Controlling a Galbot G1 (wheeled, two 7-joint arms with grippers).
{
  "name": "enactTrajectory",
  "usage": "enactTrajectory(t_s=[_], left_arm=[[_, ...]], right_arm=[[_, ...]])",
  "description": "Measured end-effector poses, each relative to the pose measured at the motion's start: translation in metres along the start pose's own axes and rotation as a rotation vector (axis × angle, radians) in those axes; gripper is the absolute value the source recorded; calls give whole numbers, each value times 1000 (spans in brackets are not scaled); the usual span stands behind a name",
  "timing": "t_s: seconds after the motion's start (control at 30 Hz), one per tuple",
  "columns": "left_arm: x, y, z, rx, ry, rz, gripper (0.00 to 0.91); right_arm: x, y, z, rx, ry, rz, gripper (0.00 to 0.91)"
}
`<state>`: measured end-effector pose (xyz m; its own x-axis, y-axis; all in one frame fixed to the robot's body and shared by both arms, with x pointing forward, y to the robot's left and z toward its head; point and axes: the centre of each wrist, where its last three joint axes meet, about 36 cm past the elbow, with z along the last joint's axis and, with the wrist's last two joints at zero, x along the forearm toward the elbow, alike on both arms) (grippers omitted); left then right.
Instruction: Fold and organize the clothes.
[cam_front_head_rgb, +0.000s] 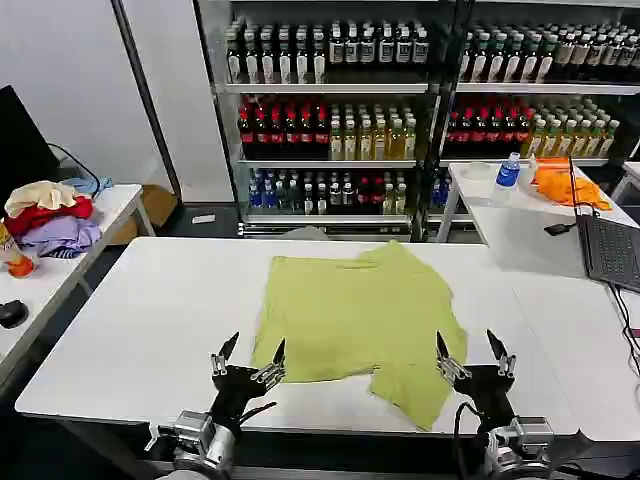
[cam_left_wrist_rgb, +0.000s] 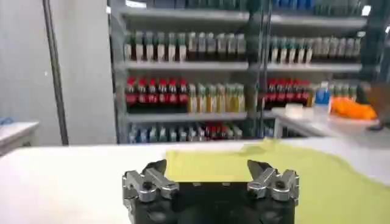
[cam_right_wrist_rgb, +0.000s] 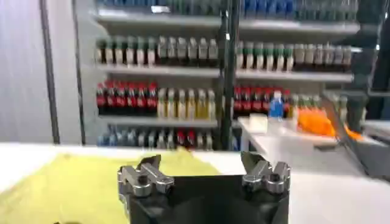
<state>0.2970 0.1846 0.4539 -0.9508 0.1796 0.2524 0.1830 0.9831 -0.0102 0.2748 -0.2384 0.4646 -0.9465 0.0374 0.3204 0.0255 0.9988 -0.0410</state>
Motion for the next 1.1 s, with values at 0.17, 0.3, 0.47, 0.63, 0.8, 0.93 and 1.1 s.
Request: enactTrajectory(t_s=[0.17,0.3,0.47,0.63,0.8,0.93,1.1], left_arm=[[-1,6,2,-19,71,-5,907],[-6,10,6,-33,114,-12,907],[-16,11,11,-41,156,-3,907],[-28,10,18,-42,190,-2,907],[-42,9,26,-54,219,-5,907],[-53,9,35,-71,243,-17,20],[-60,9,42,-89,269,-17,20]], right_arm=[[2,9,9,9,74,-21,907],[2,17,17,17,120,-24,907],[2,25,27,25,169,-30,907],[0,35,36,31,197,-32,907],[0,43,42,33,214,-34,907],[0,48,46,35,224,-38,464],[2,51,49,34,230,-37,10]])
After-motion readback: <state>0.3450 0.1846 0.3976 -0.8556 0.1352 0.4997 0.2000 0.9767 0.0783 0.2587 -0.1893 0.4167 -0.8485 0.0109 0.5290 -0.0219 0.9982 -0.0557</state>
